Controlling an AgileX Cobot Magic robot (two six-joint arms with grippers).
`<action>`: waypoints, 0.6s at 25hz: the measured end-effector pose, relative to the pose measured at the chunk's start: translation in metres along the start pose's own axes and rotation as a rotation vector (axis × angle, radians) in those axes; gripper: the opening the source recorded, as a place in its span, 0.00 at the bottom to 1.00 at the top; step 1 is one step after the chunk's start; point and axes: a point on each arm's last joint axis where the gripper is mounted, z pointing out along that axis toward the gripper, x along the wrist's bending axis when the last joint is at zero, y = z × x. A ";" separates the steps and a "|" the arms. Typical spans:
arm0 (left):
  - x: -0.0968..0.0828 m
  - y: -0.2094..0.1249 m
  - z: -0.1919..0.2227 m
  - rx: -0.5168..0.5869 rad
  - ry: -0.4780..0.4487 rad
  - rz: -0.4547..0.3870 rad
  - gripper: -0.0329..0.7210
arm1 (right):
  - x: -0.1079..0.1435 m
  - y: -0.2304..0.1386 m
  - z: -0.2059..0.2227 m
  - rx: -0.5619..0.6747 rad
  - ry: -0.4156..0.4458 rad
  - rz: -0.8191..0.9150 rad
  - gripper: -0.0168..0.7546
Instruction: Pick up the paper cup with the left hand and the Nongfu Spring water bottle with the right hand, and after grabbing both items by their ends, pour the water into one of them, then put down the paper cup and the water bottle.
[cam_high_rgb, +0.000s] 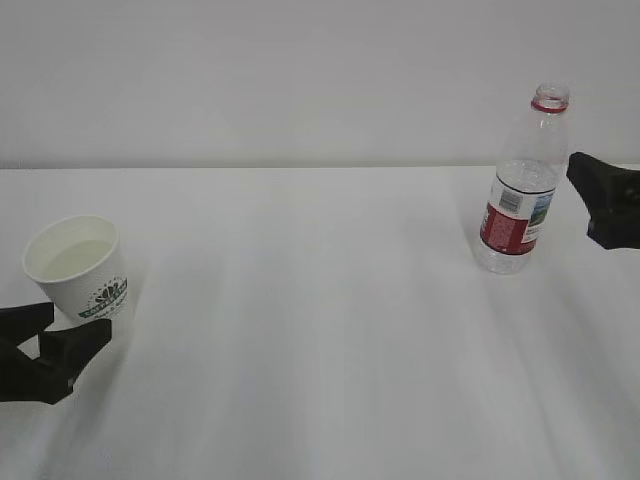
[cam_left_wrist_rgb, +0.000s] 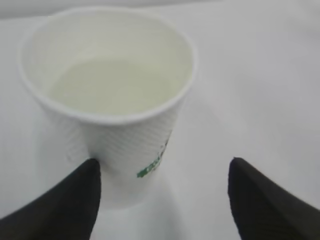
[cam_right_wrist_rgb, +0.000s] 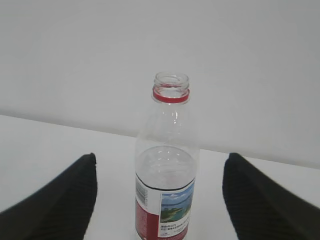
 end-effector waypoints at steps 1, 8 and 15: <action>-0.001 0.004 -0.002 -0.021 0.000 0.005 0.81 | 0.000 0.002 -0.003 0.001 0.001 -0.004 0.78; -0.004 0.029 -0.015 -0.144 -0.006 -0.053 0.80 | -0.002 0.023 -0.022 -0.012 -0.010 0.001 0.78; -0.007 0.040 -0.021 -0.202 -0.029 -0.135 0.80 | -0.003 0.031 -0.036 -0.016 -0.023 0.014 0.78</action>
